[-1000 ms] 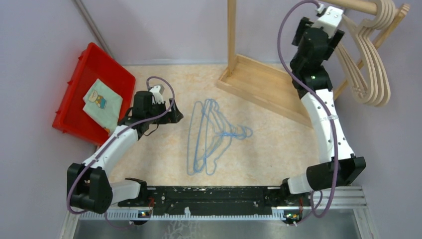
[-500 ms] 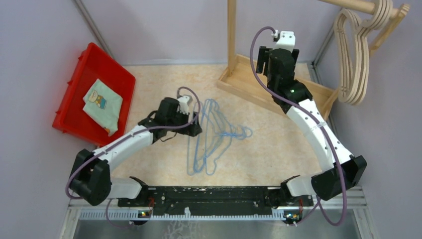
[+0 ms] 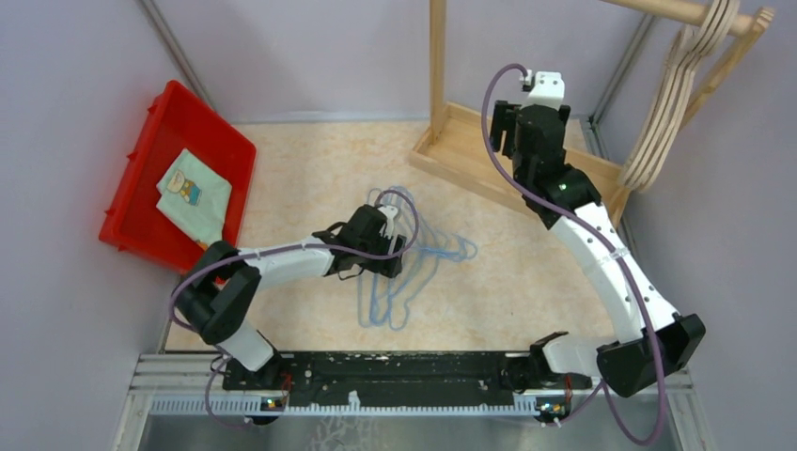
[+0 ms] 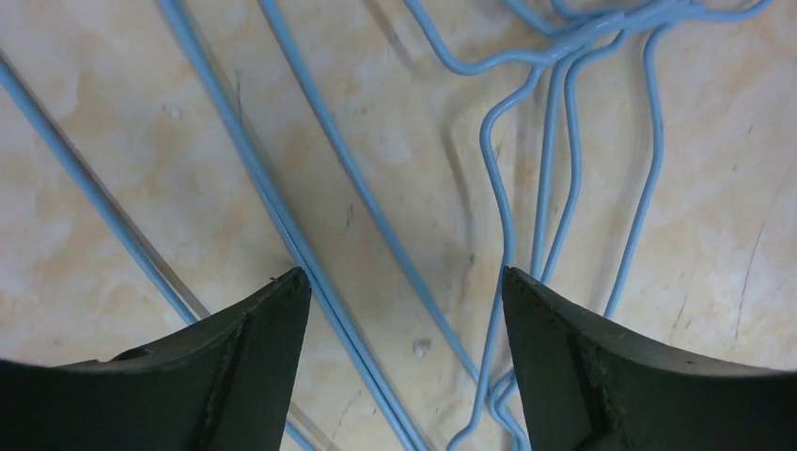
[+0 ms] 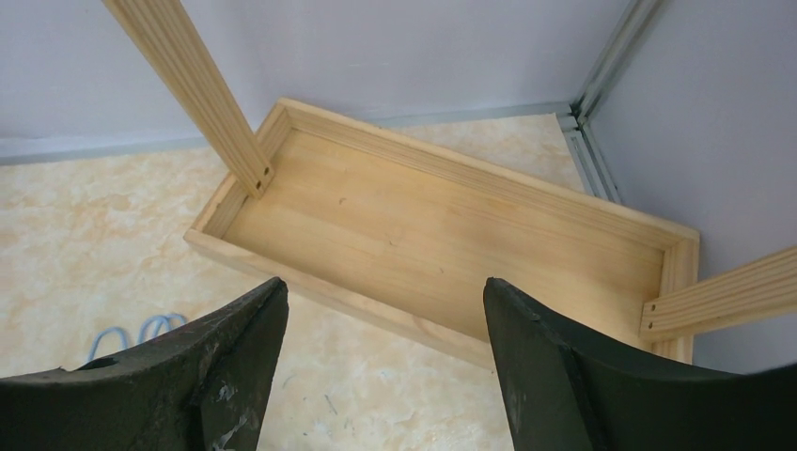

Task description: Organize the hangers

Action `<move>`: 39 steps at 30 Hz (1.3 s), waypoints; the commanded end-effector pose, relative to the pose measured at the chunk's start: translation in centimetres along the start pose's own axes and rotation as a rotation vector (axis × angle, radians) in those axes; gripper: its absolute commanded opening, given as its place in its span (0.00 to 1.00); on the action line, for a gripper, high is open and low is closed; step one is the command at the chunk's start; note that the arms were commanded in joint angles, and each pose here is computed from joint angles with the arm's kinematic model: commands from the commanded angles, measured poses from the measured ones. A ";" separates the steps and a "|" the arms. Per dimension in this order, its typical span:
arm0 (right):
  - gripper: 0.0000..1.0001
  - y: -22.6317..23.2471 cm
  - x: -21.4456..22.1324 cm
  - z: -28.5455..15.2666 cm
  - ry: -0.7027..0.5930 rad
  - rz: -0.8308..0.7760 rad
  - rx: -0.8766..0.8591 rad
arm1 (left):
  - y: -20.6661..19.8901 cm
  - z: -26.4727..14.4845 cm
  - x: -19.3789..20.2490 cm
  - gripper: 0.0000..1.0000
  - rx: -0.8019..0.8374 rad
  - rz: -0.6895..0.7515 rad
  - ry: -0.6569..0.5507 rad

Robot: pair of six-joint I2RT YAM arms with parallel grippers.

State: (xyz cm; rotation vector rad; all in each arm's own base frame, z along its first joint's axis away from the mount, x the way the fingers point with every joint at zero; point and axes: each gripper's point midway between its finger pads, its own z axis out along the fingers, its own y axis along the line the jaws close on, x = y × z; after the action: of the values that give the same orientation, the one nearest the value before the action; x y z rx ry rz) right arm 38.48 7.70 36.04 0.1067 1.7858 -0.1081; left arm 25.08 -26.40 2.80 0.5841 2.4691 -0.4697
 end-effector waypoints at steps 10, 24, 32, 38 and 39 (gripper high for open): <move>0.77 -1.4 -2.1 -1.3 -0.078 -0.022 0.028 | -1.6 3.1 -3.2 0.76 -0.028 0.010 -0.044; 0.63 5.0 6.5 -2.5 0.179 0.097 -0.313 | 0.6 -3.5 -5.0 0.86 -0.148 -0.023 -0.139; 0.55 10.9 17.0 -7.0 0.452 0.204 -0.567 | 4.6 -3.5 -1.6 0.86 -0.203 -0.166 -0.074; 0.54 14.9 20.0 -8.5 0.524 0.198 -0.627 | 6.4 -4.8 0.0 0.86 -0.240 -0.208 -0.064; 0.54 15.4 20.3 -8.7 0.530 0.199 -0.629 | 6.5 -4.9 0.1 0.86 -0.243 -0.209 -0.064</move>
State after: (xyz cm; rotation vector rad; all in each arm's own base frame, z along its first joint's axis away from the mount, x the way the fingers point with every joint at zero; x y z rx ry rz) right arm 26.87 20.95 15.67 -0.1877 2.3327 0.5466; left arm 26.47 -19.18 4.34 0.2456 2.5034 -0.2384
